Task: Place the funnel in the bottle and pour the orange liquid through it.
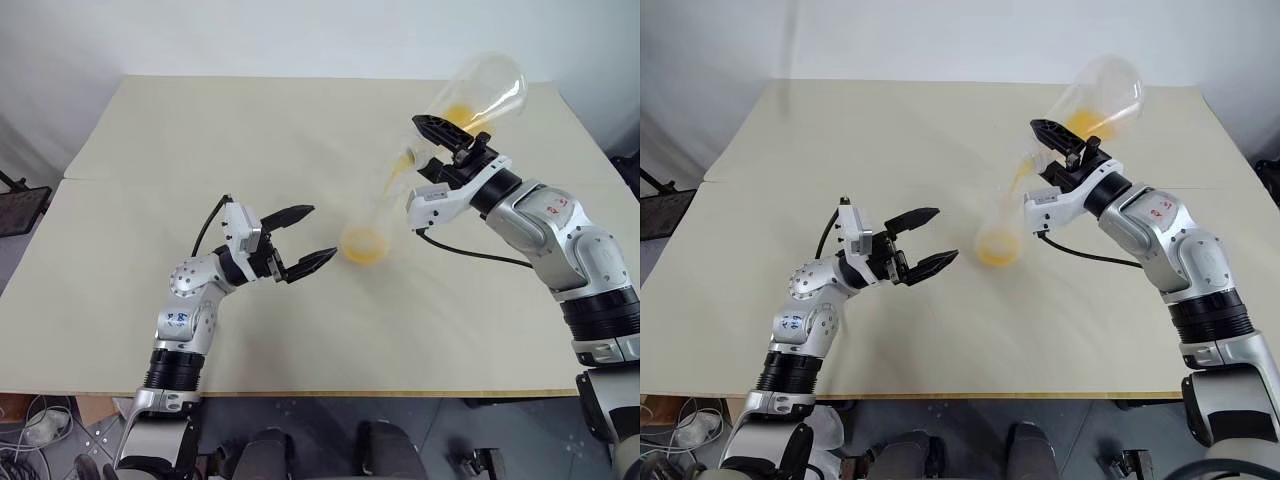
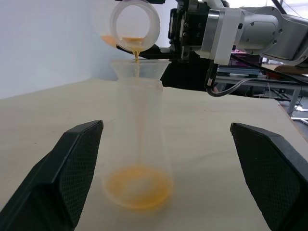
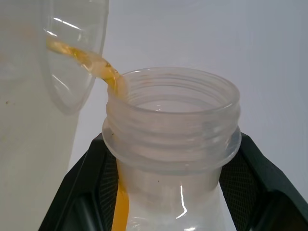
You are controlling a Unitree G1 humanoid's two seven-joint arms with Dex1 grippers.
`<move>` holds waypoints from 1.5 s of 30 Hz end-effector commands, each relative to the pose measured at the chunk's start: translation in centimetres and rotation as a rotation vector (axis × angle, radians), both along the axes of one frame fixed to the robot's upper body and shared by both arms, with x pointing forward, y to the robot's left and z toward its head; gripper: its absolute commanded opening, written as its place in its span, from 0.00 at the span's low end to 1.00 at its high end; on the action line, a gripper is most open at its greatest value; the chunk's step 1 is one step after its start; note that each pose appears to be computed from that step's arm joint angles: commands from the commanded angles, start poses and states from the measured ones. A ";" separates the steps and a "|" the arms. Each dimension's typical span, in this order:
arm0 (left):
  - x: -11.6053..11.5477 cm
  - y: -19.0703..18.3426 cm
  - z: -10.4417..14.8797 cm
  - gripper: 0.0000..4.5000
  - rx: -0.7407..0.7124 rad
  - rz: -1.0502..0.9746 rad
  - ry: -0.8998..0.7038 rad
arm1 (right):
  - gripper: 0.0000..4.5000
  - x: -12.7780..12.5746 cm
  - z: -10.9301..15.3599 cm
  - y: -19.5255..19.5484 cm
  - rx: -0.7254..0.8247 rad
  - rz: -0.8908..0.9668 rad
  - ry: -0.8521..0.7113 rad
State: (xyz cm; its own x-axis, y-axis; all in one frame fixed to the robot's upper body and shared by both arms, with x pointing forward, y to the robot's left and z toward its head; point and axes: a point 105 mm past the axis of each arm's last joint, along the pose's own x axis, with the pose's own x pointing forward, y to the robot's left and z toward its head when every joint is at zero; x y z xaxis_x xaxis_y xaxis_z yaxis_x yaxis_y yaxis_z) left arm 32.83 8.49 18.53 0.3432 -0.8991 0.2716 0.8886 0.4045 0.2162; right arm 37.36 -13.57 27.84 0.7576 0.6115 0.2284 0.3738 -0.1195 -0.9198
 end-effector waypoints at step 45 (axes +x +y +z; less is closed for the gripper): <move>-0.3 -0.1 0.9 1.00 -0.030 0.003 -0.052 | 0.54 -0.6 2.3 -0.3 -0.025 0.002 -0.129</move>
